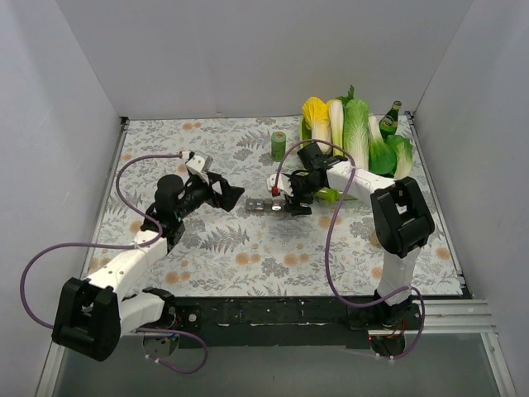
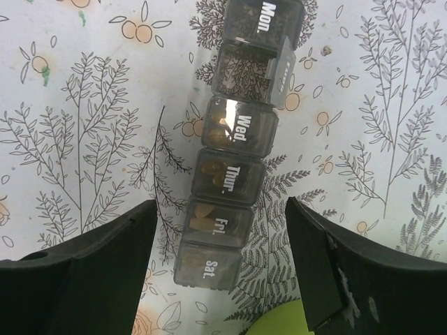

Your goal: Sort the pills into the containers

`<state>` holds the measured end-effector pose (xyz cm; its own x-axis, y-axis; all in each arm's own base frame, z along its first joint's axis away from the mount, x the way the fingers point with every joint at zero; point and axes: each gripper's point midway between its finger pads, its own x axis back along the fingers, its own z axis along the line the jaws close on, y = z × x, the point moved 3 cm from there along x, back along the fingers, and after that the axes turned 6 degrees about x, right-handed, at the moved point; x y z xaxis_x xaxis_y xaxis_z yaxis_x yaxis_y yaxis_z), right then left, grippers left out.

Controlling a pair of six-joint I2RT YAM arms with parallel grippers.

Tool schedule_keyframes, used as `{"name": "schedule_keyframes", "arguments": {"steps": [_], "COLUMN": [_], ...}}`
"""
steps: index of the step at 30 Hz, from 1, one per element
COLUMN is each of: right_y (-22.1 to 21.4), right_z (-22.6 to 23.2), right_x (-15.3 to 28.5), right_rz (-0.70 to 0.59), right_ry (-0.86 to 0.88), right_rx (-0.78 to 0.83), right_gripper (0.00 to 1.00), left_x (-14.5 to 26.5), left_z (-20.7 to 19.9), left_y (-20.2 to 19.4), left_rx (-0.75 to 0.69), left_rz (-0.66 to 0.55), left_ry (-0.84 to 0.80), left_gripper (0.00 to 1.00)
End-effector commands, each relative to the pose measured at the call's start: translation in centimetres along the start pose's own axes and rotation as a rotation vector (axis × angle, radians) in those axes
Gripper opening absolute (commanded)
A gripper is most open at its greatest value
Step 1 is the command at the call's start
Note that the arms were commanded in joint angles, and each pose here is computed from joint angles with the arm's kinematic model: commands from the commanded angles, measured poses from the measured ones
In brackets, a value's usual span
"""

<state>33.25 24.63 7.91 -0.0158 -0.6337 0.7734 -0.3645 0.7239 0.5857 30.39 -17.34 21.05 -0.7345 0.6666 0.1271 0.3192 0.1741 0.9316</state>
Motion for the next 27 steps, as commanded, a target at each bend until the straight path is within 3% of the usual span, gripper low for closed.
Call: {"name": "schedule_keyframes", "arguments": {"steps": [1,10,14,17,22,27], "right_y": [-0.4,-1.2,-1.2,-0.9,0.3,1.7], "right_z": [-1.2,-0.4,0.5,1.2,3.3,5.1], "right_x": [-0.8,-1.6,-1.7,-1.7,-1.9,-2.1], "right_rz": [0.016,0.035,0.028,0.018,-0.013,-0.041], "right_ry": [-0.005,0.04,0.07,0.086,0.129,0.169], "right_rx": [-0.002,-0.065,-0.078,-0.069,-0.038,-0.011], "right_gripper": [0.8,0.63,0.48,0.42,0.39,0.38], "left_x": [1.5,3.7,3.6,3.2,2.5,1.8], "left_z": [-0.4,-3.1,-4.0,-4.6,-5.3,-5.3], "left_y": [-1.1,-4.4,-6.1,-6.9,-8.9,-10.1], "left_rx": [-0.149,-0.385,-0.398,-0.372,-0.319,-0.354], "left_rz": [0.01,-0.015,0.026,0.061,0.138,0.167], "left_ry": [-0.054,-0.298,-0.399,-0.45,-0.508,-0.487], "left_gripper": [0.98,0.96,0.9,0.84,0.8,0.78]}}
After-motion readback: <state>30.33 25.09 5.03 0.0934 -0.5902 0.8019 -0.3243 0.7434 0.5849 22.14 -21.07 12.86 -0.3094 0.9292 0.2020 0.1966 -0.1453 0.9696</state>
